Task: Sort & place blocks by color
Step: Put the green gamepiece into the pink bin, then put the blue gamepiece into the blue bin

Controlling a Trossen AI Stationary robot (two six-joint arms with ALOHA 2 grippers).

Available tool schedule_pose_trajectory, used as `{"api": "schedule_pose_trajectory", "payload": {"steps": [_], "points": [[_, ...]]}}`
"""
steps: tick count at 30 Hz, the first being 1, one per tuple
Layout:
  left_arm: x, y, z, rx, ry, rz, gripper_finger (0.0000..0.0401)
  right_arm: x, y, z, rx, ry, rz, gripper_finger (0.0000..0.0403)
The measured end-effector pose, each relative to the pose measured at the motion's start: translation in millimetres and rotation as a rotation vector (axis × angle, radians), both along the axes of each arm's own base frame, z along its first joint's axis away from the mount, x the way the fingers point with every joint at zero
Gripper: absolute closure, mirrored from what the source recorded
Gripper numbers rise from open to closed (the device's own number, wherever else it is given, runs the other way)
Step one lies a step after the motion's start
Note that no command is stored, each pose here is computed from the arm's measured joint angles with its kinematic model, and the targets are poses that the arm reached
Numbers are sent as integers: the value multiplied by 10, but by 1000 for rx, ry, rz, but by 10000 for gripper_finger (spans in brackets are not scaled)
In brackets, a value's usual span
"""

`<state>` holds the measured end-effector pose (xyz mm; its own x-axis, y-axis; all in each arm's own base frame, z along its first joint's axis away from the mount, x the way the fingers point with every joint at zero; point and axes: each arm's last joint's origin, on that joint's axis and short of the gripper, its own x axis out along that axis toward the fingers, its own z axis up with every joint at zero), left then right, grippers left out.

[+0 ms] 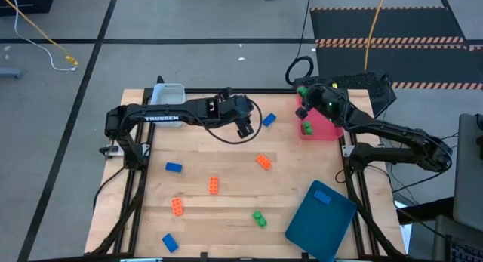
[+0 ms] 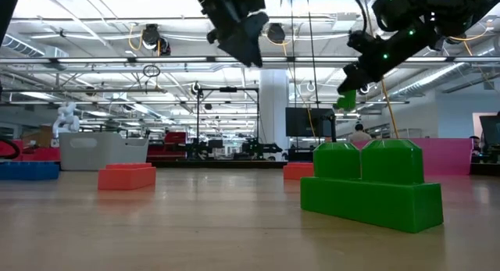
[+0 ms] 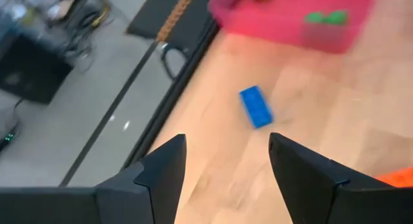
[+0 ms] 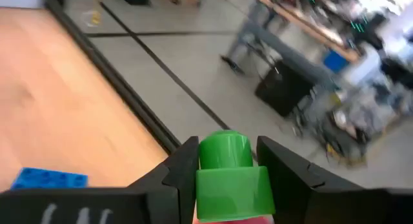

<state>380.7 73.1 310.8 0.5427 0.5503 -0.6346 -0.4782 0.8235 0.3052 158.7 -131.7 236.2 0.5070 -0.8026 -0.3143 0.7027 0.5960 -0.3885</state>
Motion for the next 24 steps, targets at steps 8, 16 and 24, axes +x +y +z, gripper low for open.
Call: {"api": "schedule_pose_trajectory", "payload": {"steps": [8,16,24], "points": [[-78,148,-336,4,73,60,178,-111,-63,-91,114,-30,-172,232],[-136,215,-418,-12,113,91,178,-144,-89,-87,114,-66,-258,145],[-143,212,-424,-15,122,93,178,-41,-54,-31,206,-206,43,126]]}}
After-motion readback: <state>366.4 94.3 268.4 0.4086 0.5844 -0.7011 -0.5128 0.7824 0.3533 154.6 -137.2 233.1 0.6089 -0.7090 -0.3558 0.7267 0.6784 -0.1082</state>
